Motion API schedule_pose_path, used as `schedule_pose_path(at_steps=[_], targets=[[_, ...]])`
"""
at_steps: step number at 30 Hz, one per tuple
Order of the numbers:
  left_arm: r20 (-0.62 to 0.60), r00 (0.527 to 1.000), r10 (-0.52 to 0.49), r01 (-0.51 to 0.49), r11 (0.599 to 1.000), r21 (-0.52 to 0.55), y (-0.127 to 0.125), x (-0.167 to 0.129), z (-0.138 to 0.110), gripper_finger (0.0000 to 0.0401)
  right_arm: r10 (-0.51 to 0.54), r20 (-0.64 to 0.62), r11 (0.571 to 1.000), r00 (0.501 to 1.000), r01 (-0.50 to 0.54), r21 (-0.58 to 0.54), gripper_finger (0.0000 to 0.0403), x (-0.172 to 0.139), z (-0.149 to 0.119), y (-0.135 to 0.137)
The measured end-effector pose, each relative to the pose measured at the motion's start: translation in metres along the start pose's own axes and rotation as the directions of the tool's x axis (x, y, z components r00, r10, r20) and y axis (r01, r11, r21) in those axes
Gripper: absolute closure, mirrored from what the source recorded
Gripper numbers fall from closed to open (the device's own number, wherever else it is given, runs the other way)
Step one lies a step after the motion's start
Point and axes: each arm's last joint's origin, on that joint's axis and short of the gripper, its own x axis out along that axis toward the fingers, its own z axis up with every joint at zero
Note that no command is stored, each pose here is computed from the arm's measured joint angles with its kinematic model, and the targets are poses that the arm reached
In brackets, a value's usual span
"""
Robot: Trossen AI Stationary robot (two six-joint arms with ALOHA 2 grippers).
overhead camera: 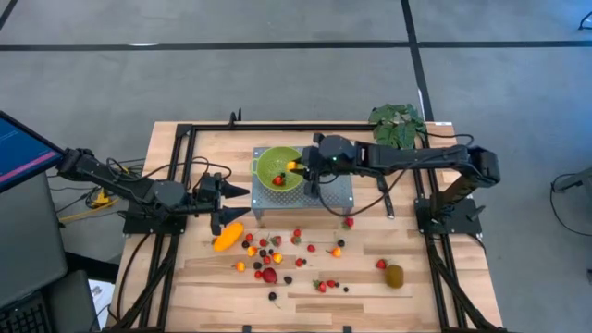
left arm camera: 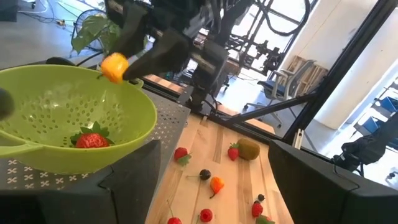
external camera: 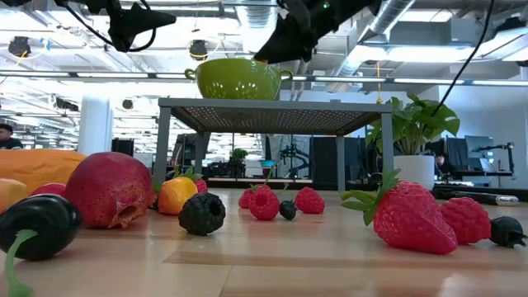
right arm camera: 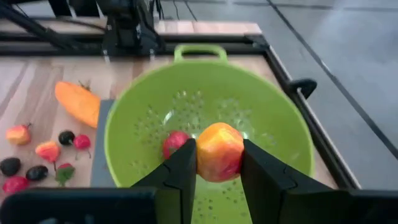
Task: Pick & Place Fruit
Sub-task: Put the peach into the green strainer bowl on the shelf, then put the strawberry into the green strainer bowl on the shelf
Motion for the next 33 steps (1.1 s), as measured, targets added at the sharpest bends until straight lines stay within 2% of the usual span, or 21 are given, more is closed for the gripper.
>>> schedule_pose_path(at_steps=[12, 25, 29, 33], targets=[[0.002, 1.000, -0.001, 0.001, 1.000, -0.001, -0.0001, 0.0000, 0.0002, 0.0110, -0.001, -0.009, 1.000, 1.000, 0.001, -0.001, 0.0297, 0.0000, -0.0010, -0.0006], [0.010, 1.000, -0.005, 0.005, 1.000, -0.006, -0.0005, 0.0000, 0.0010, 0.0110, -0.014, 0.003, 1.000, 1.000, 0.014, 0.007, 0.0180, 0.0004, -0.0001, -0.0053], [0.012, 1.000, -0.006, 0.006, 1.000, -0.007, -0.0006, 0.0000, 0.0013, 0.0110, -0.015, 0.015, 1.000, 1.000, 0.014, 0.009, 0.0161, -0.0031, 0.0021, -0.0059], [0.013, 1.000, -0.006, 0.006, 1.000, -0.007, -0.0006, 0.0000, 0.0013, 0.0110, -0.012, 0.005, 1.000, 1.000, 0.012, 0.006, 0.0159, -0.0063, 0.0018, -0.0053]])
